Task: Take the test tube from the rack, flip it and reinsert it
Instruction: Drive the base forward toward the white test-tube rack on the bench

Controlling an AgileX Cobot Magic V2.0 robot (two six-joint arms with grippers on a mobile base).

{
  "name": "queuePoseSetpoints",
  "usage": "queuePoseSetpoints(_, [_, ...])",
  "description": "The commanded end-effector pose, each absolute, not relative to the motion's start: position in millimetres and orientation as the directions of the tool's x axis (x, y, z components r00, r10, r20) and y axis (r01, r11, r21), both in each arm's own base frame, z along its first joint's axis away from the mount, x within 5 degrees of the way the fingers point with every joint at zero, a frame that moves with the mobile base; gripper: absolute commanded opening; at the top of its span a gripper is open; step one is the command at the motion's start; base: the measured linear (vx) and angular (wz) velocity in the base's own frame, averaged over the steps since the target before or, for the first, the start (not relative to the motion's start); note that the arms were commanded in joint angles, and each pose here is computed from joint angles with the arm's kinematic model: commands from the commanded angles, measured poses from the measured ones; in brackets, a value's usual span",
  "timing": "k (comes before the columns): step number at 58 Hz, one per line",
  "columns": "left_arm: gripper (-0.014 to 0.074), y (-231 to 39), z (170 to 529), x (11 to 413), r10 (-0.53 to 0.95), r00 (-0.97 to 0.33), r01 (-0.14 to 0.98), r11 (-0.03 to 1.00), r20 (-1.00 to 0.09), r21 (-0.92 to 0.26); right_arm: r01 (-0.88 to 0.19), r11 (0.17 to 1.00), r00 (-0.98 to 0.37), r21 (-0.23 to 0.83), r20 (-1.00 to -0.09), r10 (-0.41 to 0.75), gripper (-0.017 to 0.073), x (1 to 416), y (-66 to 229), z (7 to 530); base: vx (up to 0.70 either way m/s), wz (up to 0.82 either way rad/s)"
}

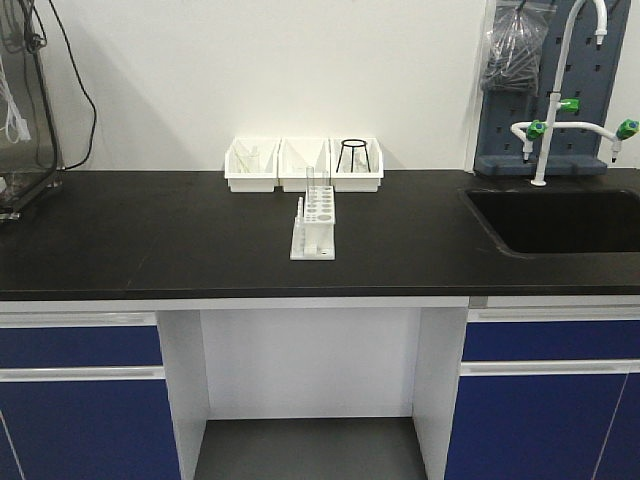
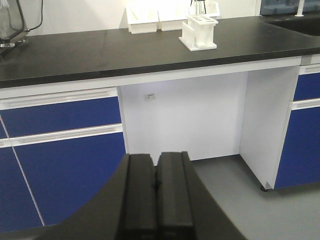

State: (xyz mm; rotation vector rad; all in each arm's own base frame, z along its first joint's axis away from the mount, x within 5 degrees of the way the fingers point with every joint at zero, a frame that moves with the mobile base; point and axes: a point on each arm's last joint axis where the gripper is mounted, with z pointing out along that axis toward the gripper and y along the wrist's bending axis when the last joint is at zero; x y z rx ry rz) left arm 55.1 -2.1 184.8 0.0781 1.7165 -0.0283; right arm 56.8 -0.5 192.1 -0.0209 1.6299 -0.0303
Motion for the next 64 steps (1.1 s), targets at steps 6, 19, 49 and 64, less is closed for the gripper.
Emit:
queuePoseSetpoints(6, [-0.0006, -3.5, 193.8, 55.1, 0.015, -0.055, 0.08, 0.997, -0.998, 0.011, 0.012, 0.999, 0.035, -0.052, -0.998, -0.052, -0.001, 56.0, -0.6, 199.6, 0.0, 0.0])
queuePoseSetpoints(19, [-0.0006, -3.5, 193.8, 55.1, 0.015, -0.055, 0.08, 0.997, -0.998, 0.011, 0.012, 0.999, 0.035, -0.052, -0.998, -0.052, -0.001, 56.0, -0.6, 199.6, 0.01, -0.01])
queuePoseSetpoints(49, [-0.0006, -3.5, 193.8, 55.1, 0.015, -0.055, 0.08, 0.997, -0.998, 0.011, 0.012, 0.999, 0.035, -0.052, -0.998, -0.052, -0.001, 56.0, -0.6, 199.6, 0.14, 0.01])
queuePoseSetpoints(64, [-0.0006, -3.5, 193.8, 55.1, 0.015, -0.055, 0.08, 0.997, -0.998, 0.011, 0.012, 0.999, 0.035, -0.052, -0.998, -0.052, -0.001, 56.0, -0.6, 199.6, 0.32, -0.05])
